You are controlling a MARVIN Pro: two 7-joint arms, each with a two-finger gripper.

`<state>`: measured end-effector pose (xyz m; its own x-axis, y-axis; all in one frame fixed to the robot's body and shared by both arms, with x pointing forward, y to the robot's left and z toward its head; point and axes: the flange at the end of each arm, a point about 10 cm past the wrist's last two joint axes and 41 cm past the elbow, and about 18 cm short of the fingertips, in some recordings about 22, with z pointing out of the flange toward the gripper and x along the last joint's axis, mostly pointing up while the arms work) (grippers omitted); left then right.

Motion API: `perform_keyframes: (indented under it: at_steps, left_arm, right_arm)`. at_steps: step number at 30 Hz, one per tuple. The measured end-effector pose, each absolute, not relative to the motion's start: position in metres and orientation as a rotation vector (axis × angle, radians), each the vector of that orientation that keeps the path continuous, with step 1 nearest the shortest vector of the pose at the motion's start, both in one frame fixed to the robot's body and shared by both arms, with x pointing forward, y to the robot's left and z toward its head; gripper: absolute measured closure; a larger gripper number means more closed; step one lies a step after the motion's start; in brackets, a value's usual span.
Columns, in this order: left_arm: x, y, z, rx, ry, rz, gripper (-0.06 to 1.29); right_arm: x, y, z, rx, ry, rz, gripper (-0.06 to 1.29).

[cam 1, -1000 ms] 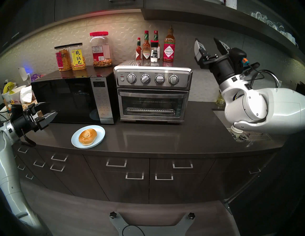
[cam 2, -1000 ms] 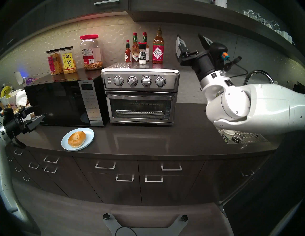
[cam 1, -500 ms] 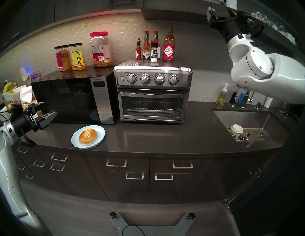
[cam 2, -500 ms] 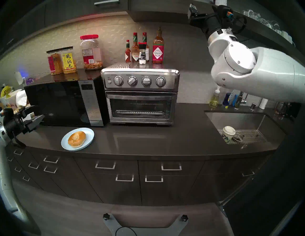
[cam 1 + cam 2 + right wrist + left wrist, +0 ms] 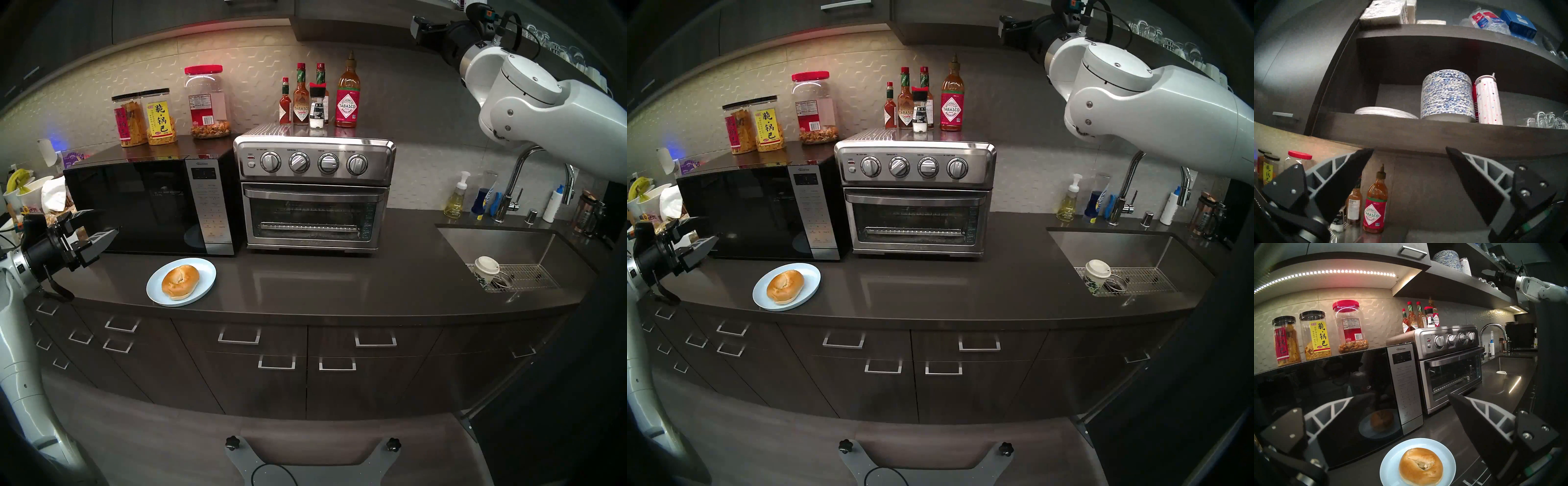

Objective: Open the oven and place the bagel inside on the rack

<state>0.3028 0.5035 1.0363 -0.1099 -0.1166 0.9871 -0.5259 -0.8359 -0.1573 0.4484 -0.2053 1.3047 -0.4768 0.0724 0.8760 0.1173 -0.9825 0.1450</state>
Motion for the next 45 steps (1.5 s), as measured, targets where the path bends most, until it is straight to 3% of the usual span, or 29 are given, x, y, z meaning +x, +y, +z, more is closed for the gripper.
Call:
perform_keyframes:
  at_steps: [10, 25, 45]
  left_arm:
    - [0.303, 0.503, 1.037, 1.874, -0.711, 2.025, -0.02]
    - [0.303, 0.503, 1.037, 1.873, -0.712, 2.025, -0.02]
    - [0.302, 0.503, 1.037, 1.873, -0.708, 2.022, -0.02]
  right_arm:
    - [0.423, -0.193, 1.296, -1.76, -0.55, -2.459, 0.0]
    - [0.421, -0.238, 1.285, -2.06, -0.844, -2.202, 0.0]
    - [0.378, -0.243, 1.285, -2.083, -1.21, -1.938, 0.0]
